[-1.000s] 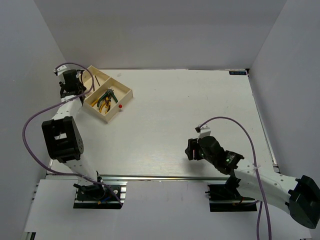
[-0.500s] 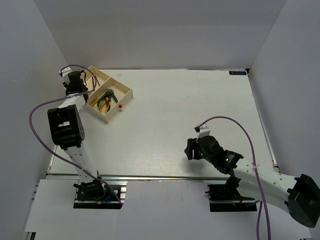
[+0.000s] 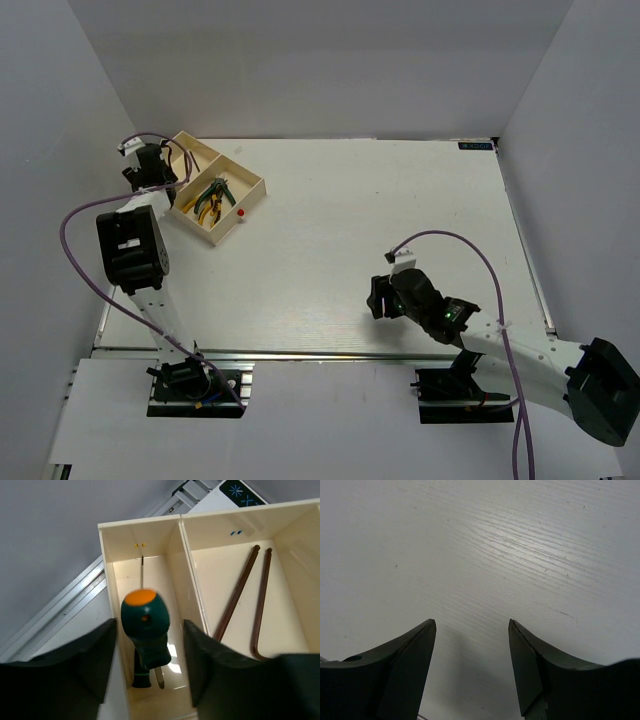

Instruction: Sort the tools into containers

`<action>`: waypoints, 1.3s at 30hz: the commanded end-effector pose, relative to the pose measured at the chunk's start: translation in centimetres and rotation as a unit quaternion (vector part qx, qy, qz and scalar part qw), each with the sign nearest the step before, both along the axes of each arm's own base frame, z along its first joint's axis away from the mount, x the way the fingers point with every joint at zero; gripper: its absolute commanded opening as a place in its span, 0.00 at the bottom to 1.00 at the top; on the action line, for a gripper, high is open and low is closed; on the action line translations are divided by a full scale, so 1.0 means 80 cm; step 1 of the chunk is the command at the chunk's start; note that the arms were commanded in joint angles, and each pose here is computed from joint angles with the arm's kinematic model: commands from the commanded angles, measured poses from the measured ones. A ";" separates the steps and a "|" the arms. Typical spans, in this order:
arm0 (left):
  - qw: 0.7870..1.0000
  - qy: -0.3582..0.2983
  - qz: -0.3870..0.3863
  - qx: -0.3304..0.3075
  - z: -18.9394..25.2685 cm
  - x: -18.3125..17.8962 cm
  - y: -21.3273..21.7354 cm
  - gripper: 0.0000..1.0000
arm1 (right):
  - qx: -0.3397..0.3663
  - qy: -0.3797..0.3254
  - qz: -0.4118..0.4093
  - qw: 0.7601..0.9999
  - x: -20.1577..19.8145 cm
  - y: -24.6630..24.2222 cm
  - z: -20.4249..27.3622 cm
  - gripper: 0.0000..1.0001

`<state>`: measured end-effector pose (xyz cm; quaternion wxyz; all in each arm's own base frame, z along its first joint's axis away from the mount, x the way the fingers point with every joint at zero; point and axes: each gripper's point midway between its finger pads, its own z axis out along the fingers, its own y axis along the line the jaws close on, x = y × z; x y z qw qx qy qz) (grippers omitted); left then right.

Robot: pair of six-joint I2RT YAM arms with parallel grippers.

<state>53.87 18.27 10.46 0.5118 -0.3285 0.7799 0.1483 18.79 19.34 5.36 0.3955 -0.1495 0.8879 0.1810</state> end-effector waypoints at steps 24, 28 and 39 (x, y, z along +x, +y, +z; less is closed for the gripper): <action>0.949 -0.150 -0.243 -0.136 0.225 -0.242 -0.200 0.98 | 0.112 -0.130 -0.069 0.983 0.010 -0.036 0.125 0.88; 0.948 -0.108 -0.248 -0.167 0.167 -0.292 -0.217 0.98 | 0.131 -0.143 -0.074 0.978 0.008 -0.041 0.132 0.89; 0.933 -0.083 -0.298 -0.184 0.123 -0.347 -0.250 0.98 | 0.120 -0.123 -0.112 0.979 0.006 -0.058 0.106 0.89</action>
